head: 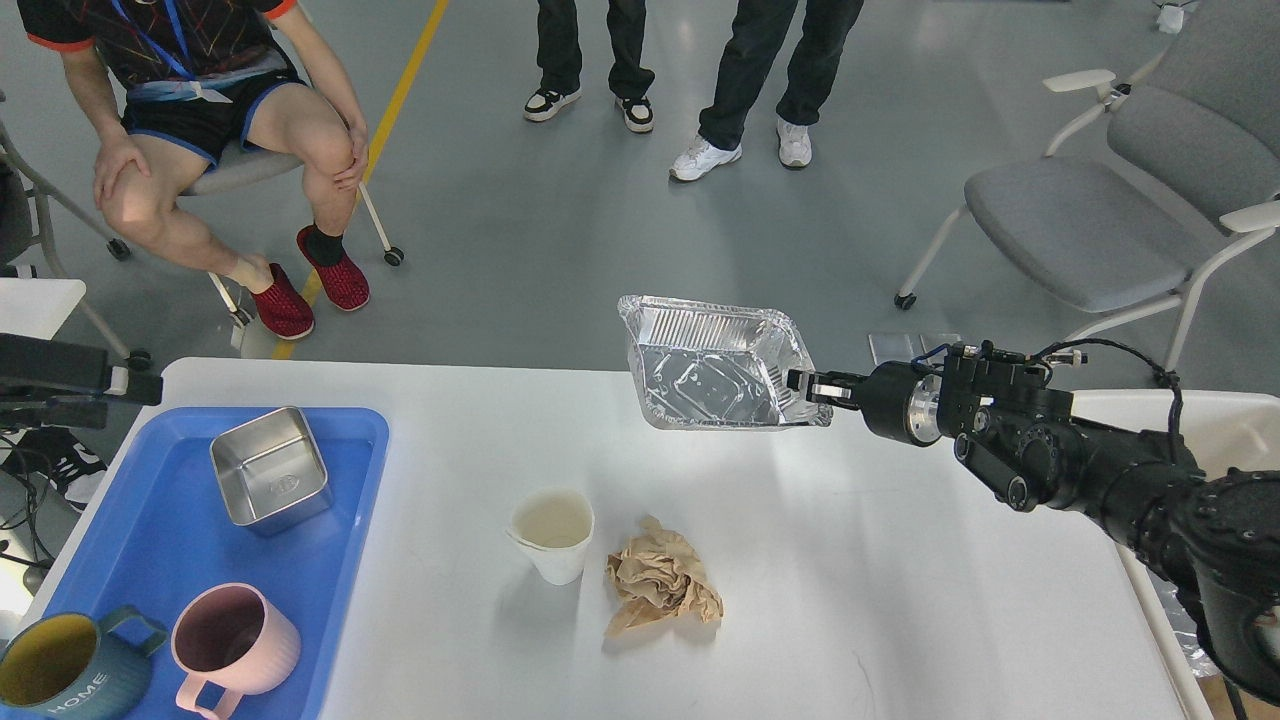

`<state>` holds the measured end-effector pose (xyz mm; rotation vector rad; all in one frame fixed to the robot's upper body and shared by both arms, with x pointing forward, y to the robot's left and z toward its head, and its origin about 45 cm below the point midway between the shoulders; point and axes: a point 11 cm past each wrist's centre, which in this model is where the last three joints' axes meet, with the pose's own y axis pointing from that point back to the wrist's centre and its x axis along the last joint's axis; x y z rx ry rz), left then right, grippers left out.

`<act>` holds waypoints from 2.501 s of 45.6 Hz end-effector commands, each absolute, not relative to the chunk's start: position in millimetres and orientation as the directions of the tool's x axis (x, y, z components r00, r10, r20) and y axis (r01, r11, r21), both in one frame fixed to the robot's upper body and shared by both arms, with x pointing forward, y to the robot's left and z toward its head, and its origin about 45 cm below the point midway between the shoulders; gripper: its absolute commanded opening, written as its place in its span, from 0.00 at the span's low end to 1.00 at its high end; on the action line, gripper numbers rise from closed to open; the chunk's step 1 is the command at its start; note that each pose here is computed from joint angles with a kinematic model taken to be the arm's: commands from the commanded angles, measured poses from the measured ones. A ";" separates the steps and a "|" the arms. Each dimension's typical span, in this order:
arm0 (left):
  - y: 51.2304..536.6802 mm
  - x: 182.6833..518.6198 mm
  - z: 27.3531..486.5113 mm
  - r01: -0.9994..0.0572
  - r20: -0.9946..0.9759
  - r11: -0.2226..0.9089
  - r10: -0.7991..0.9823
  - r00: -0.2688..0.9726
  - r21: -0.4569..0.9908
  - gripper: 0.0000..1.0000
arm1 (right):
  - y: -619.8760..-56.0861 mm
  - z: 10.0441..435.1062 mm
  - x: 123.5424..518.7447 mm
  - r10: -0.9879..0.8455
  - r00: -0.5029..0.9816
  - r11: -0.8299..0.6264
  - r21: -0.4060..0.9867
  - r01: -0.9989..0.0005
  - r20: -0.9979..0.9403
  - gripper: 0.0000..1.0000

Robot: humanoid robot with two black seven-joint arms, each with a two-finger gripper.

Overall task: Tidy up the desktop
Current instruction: 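Move the left gripper from the basin to the white paper cup, then grasp the paper cup with the left gripper and lift it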

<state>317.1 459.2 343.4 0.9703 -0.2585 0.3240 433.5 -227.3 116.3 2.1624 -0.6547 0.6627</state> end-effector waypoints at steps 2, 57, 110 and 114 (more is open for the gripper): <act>457.5 321.3 343.8 -0.385 0.374 0.507 0.129 0.919 0.771 0.91 | -226.4 116.4 433.5 -0.238 0.733 -0.575 0.515 -0.635 0.638 0.00; 247.6 362.5 112.7 -0.134 0.340 0.649 -0.202 0.918 0.749 0.91 | -204.0 124.6 441.0 -0.227 0.725 -0.598 0.495 -0.630 0.650 0.00; 236.2 364.1 91.8 -0.163 0.358 0.646 -0.182 0.916 0.746 0.45 | -194.4 120.0 437.3 -0.223 0.735 -0.610 0.496 -0.617 0.640 0.00; 235.0 366.5 91.5 -0.166 0.360 0.642 -0.183 0.915 0.749 0.36 | -195.2 120.1 437.4 -0.223 0.735 -0.609 0.497 -0.618 0.641 0.00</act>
